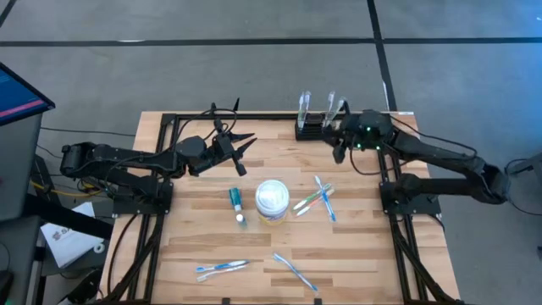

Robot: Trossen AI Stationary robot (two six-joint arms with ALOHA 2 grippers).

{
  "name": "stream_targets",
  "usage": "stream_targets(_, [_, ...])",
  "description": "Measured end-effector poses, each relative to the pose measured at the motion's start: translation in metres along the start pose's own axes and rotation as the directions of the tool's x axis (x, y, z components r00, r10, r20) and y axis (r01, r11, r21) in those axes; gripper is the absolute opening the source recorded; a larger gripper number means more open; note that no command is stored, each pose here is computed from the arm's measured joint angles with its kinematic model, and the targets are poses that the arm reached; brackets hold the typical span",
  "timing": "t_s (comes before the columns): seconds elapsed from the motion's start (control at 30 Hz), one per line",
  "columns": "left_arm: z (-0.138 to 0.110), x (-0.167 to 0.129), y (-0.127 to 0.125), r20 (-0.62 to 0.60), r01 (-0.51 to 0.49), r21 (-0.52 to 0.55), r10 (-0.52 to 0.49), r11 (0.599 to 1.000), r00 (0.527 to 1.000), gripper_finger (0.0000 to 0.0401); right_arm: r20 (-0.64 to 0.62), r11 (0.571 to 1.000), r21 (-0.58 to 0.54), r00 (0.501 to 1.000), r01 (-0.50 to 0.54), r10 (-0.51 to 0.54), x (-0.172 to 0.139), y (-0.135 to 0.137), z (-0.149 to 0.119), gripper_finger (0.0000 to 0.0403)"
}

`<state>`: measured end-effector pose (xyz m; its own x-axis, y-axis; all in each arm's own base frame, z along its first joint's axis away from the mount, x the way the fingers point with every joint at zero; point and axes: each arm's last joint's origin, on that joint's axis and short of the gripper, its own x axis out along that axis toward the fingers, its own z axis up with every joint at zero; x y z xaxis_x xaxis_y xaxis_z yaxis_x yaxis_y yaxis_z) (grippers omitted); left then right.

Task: Pick & Place toothbrushing station
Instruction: Put the top right blue toothbrush into the black mesh organizer

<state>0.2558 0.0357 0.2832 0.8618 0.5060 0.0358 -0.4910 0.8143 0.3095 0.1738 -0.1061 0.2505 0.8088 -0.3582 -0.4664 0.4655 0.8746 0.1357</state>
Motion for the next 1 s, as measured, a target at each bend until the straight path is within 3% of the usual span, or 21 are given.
stream_targets(0.2, [0.0,0.0,0.0,0.0,0.0,0.0,0.0,1.0,1.0,0.0057,-0.158,0.994,0.072,0.983,-0.078,0.089,0.004,0.023,-0.016,0.012])
stream_targets(0.4, [0.0,0.0,0.0,0.0,0.0,0.0,0.0,1.0,1.0,0.0057,-0.316,0.979,0.169,0.935,-0.112,0.161,0.0,0.047,-0.034,0.0116])
stream_targets(0.67, [0.0,0.0,0.0,-0.001,0.0,0.0,0.0,1.0,1.0,0.0057,-0.467,0.953,0.284,0.854,-0.102,0.231,-0.006,0.076,-0.054,0.0116])
stream_targets(1.0, [0.0,0.0,0.0,-0.003,0.001,0.001,-0.001,1.0,1.0,0.0057,-0.614,0.949,0.316,0.758,-0.017,0.218,0.001,0.113,-0.082,0.0116])
